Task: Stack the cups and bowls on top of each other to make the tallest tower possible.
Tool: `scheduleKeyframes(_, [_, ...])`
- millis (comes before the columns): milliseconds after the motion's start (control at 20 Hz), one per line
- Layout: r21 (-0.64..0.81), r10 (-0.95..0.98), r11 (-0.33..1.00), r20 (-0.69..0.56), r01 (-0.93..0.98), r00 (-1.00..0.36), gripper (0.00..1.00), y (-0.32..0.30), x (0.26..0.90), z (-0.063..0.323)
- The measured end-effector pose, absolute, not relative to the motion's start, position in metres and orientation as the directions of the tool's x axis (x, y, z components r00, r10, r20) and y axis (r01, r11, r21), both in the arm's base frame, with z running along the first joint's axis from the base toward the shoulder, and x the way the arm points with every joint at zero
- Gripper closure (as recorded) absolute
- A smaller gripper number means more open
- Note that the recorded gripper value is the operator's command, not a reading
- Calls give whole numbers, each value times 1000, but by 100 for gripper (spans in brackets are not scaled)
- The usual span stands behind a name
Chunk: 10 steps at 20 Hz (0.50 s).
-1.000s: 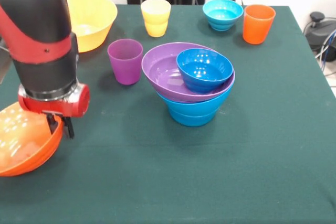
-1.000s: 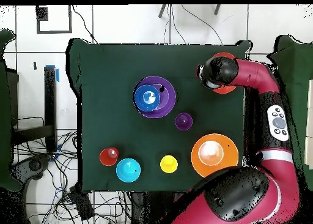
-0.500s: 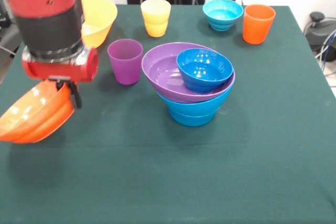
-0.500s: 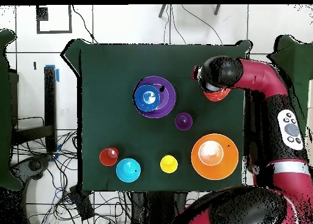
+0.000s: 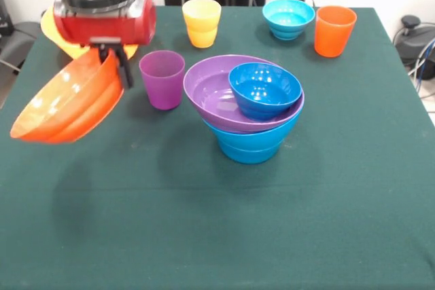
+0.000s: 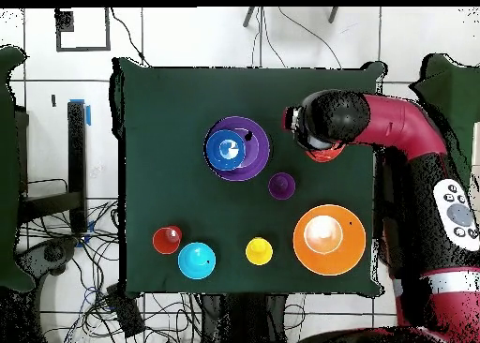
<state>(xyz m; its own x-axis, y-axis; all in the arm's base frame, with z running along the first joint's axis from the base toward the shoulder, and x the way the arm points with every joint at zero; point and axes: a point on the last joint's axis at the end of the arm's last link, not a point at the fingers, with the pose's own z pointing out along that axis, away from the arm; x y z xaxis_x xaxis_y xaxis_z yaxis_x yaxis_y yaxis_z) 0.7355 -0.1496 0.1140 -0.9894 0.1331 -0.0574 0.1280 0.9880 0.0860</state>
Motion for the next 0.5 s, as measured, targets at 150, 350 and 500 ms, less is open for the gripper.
scheduleKeyframes(150, [94, 133, 987, -58, 128, -989, 100, -142, 733, 133])
scheduleKeyframes(350, [99, 133, 987, -62, 127, -989, 100, -131, 731, 161])
scheduleKeyframes(500, [98, 132, 987, -70, 125, -989, 100, -121, 730, 184])
